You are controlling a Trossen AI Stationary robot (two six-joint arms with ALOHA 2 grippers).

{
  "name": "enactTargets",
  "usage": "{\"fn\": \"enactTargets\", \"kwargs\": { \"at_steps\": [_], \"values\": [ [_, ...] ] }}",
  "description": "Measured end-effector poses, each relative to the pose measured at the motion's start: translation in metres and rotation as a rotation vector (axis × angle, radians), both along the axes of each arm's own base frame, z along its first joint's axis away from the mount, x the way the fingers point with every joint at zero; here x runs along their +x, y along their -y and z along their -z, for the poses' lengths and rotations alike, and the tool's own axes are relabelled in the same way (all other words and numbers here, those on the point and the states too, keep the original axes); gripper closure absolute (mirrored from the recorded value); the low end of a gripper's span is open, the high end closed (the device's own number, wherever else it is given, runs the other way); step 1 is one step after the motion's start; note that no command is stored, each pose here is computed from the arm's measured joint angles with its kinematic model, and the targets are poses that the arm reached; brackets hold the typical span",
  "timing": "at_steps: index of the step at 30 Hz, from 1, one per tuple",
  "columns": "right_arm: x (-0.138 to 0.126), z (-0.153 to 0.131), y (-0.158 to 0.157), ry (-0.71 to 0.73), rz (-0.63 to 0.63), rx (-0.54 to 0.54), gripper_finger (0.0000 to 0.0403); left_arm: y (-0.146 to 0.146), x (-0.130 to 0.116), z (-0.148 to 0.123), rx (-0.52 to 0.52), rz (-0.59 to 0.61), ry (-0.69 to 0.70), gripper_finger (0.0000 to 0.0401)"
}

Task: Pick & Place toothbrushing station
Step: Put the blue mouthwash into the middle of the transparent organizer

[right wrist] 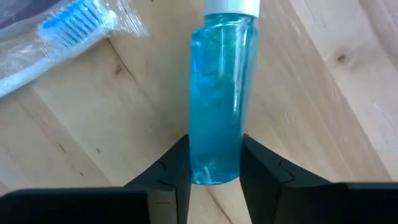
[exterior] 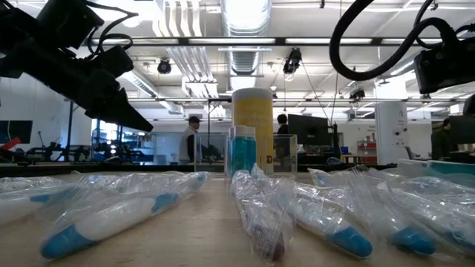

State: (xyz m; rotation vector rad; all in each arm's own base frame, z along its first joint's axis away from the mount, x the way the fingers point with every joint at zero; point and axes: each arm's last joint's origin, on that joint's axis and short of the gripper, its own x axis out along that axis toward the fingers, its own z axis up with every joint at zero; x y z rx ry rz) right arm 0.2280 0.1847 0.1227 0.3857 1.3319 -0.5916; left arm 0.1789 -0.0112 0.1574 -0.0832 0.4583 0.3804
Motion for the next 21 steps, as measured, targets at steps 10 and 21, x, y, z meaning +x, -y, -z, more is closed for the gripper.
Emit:
{"fn": "enactTargets", "kwargs": {
  "at_steps": [10,21],
  "values": [
    [-0.001,-0.001,-0.002,0.064,-0.017,-0.061,0.0326,0.0,0.0,0.0,-0.002,-0.001,0.001,0.0394],
    [-0.004,-0.029,-0.001,0.243,-0.051,-0.13,0.0331,0.003,0.004,-0.006,-0.004,0.088,0.043,0.0394]
  ]
}}
